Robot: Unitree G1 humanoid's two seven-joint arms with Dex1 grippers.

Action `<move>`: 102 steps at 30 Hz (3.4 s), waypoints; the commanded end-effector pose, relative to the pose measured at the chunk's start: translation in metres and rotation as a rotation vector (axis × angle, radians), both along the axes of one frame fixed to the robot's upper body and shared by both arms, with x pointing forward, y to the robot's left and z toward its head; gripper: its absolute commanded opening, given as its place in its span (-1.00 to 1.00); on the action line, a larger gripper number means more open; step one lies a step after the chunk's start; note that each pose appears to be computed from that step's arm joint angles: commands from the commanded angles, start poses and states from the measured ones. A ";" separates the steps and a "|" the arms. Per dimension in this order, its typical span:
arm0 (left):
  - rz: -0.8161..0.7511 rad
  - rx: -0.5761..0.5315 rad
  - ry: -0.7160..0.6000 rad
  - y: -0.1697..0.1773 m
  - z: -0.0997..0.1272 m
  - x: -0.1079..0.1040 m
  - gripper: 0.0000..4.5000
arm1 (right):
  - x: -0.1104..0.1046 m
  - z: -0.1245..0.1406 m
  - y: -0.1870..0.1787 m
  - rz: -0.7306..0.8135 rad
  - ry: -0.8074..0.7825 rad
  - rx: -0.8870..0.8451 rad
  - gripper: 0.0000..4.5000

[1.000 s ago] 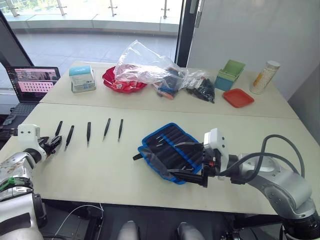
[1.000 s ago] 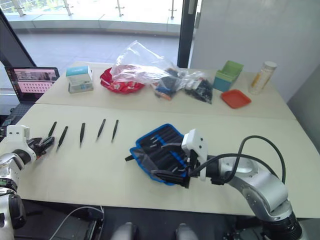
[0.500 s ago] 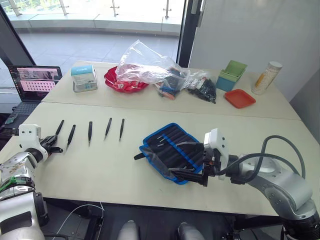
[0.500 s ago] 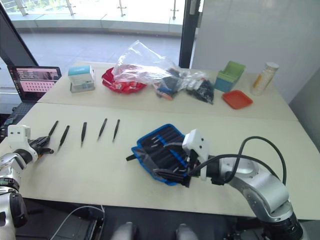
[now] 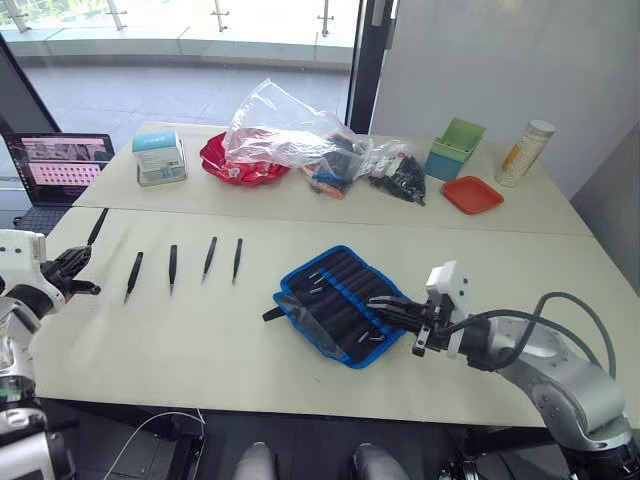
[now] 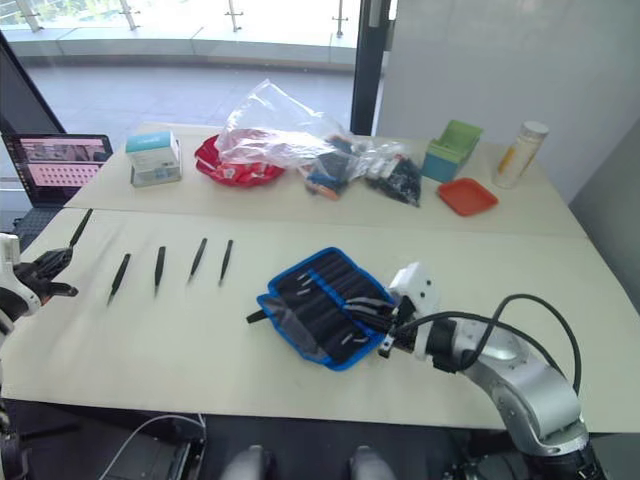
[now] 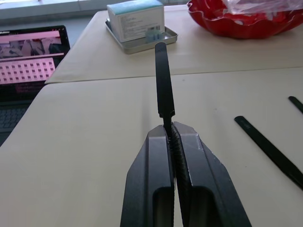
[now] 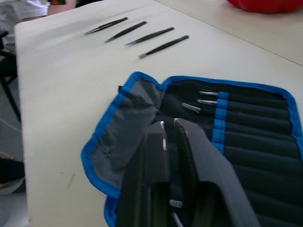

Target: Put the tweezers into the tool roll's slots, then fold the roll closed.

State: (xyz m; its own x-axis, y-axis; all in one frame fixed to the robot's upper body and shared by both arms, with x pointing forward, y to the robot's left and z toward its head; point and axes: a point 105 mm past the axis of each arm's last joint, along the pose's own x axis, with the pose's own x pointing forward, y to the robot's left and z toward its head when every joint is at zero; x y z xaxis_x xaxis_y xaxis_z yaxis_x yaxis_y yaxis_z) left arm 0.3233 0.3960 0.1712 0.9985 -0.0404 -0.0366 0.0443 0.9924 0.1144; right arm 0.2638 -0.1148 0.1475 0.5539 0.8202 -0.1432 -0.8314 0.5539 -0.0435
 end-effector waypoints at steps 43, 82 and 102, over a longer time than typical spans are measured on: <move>-0.801 0.120 0.632 -0.294 -0.033 -0.008 -1.00 | 0.022 -0.081 -0.017 -0.263 0.070 -0.036 -0.99; -0.917 0.171 0.565 -0.368 -0.080 0.047 -1.00 | 0.003 -0.099 -0.010 -0.226 0.148 -0.156 -0.99; -0.874 0.030 0.282 -0.274 0.000 0.028 0.99 | 0.013 -0.100 -0.010 -0.283 0.154 -0.145 -1.00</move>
